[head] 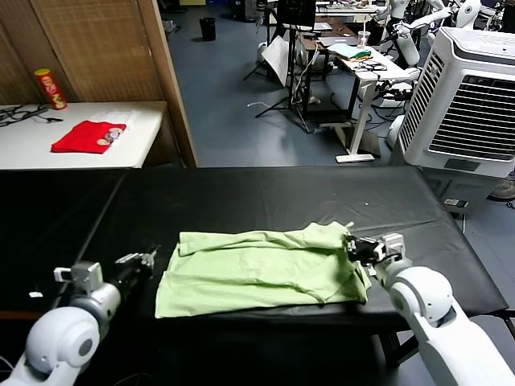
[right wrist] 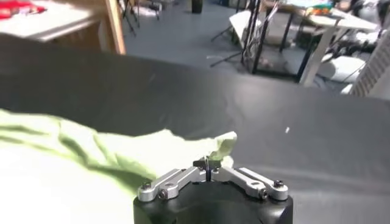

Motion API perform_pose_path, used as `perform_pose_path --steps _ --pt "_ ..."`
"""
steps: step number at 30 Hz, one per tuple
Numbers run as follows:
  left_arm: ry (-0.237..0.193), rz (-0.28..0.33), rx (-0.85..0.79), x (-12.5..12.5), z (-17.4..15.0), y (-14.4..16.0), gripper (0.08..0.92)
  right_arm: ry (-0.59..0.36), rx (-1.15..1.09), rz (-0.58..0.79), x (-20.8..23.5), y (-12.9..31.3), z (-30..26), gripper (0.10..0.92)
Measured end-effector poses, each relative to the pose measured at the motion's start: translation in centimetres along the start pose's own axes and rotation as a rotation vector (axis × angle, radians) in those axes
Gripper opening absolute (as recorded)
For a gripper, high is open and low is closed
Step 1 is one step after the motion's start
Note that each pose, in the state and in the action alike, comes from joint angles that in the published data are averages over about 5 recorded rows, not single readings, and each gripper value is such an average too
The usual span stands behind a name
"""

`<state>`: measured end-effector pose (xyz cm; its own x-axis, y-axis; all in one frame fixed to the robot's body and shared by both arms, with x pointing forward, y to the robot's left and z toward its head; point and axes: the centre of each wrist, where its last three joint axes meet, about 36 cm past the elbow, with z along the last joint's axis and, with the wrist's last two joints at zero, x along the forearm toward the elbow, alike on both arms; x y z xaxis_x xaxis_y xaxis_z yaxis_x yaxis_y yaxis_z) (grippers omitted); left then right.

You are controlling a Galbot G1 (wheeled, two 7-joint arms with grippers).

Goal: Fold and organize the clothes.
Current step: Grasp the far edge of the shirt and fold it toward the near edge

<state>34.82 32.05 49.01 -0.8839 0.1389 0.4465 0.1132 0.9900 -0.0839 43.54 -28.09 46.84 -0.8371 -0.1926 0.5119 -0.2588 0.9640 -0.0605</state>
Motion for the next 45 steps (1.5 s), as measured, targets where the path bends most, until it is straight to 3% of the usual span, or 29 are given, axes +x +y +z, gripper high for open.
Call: perform_pose_path --steps 10,13,16,32,35,42,45 --pt "0.003 0.037 0.03 -3.6 0.5 -0.3 0.704 0.005 -0.007 -0.004 -0.8 0.3 0.1 0.121" --pt "0.016 0.047 0.035 -4.6 1.0 -0.4 0.783 0.004 -0.009 -0.006 -0.8 0.4 0.1 0.121" --pt "0.032 0.055 0.044 -5.5 1.4 -0.4 0.796 0.004 -0.011 -0.008 -0.9 0.6 0.2 0.121" --pt "0.093 0.053 0.138 -8.4 3.2 0.6 0.708 0.005 -0.013 -0.002 -0.9 0.4 0.4 0.121" --pt "0.091 0.053 0.144 -8.5 3.1 0.7 0.624 0.005 -0.013 -0.002 -1.0 0.4 0.4 0.121" --pt "0.086 0.055 0.149 -8.8 3.0 0.7 0.265 0.001 -0.013 -0.001 -0.9 0.3 0.3 0.121" --pt "0.088 0.054 0.15 -9.0 3.1 0.8 0.186 -0.003 -0.013 0.0 -0.8 0.3 0.2 0.121"
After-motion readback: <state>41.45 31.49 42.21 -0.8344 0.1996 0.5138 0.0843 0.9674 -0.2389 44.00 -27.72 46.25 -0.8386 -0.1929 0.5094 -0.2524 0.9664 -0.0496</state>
